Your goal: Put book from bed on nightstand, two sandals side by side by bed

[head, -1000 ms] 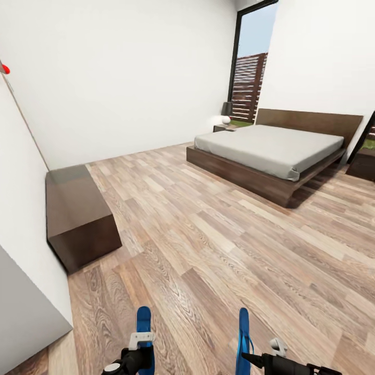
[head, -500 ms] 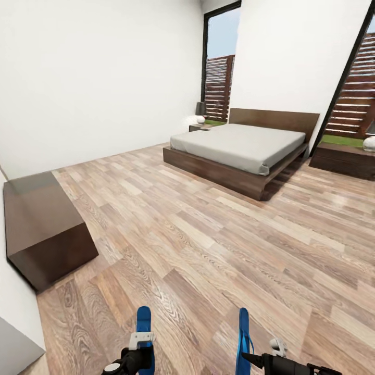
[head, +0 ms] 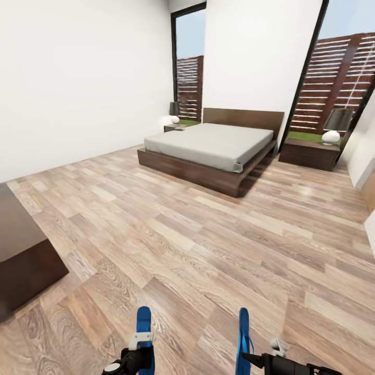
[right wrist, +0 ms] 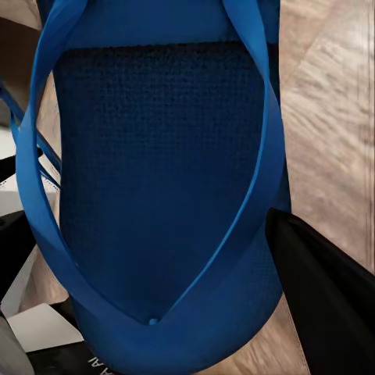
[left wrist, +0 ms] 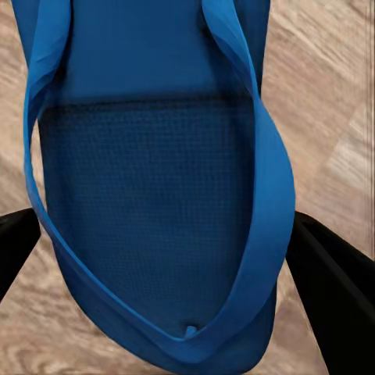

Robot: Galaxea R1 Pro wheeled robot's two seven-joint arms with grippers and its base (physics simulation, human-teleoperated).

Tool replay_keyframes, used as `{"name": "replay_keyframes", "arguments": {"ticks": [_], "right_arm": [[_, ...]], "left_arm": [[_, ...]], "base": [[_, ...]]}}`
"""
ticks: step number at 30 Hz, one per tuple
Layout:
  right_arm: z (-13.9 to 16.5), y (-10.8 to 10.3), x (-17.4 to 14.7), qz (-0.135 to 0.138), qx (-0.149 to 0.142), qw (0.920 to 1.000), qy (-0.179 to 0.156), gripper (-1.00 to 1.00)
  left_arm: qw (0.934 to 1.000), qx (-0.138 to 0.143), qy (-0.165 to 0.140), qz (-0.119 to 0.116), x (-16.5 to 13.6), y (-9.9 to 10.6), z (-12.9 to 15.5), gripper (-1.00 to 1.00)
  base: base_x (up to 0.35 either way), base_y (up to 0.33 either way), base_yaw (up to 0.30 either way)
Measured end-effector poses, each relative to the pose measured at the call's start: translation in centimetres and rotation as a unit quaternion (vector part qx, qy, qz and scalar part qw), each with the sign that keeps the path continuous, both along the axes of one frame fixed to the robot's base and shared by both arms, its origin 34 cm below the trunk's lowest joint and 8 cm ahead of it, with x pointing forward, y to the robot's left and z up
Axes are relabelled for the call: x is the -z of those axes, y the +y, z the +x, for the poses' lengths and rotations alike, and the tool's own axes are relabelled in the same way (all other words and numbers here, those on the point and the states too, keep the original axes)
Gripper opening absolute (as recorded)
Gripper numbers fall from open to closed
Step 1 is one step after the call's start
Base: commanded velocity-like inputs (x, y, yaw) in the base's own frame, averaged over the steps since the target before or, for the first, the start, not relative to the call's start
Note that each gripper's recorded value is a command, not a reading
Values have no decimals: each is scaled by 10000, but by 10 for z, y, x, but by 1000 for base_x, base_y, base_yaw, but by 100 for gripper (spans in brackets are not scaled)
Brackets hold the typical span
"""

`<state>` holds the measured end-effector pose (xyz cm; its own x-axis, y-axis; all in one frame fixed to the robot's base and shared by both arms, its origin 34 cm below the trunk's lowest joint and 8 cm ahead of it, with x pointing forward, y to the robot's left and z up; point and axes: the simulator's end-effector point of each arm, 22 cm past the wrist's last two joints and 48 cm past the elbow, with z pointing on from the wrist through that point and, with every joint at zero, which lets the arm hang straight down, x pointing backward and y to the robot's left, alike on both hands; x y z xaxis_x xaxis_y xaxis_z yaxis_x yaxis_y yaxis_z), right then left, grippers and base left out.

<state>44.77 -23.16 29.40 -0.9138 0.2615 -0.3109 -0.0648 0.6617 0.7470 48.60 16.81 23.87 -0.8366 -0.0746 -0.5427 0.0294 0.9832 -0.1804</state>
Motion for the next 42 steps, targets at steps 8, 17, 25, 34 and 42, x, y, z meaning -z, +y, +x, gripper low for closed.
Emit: {"name": "replay_keyframes", "arguments": {"ticks": [8,17,25,34,42], "right_arm": [[0,0,0,0,-1,10000,1,-100],[0,0,0,0,-1,10000,1,-100],[0,0,0,1,-1,10000,1,-100],[0,0,0,2,-3,10000,2,-100],[0,0,0,-2,-5,10000,2,-100]], "left_arm": [[10000,0,-2,0,0,0,0,-100],[10000,0,-1,0,0,0,0,-100],[10000,0,-1,0,0,0,0,-100],[10000,0,-1,0,0,0,0,-100],[10000,0,-1,0,0,0,0,-100]], "base": [[12,0,-300],[0,0,-300],[0,0,-300],[0,0,-300],[0,0,-297]]}}
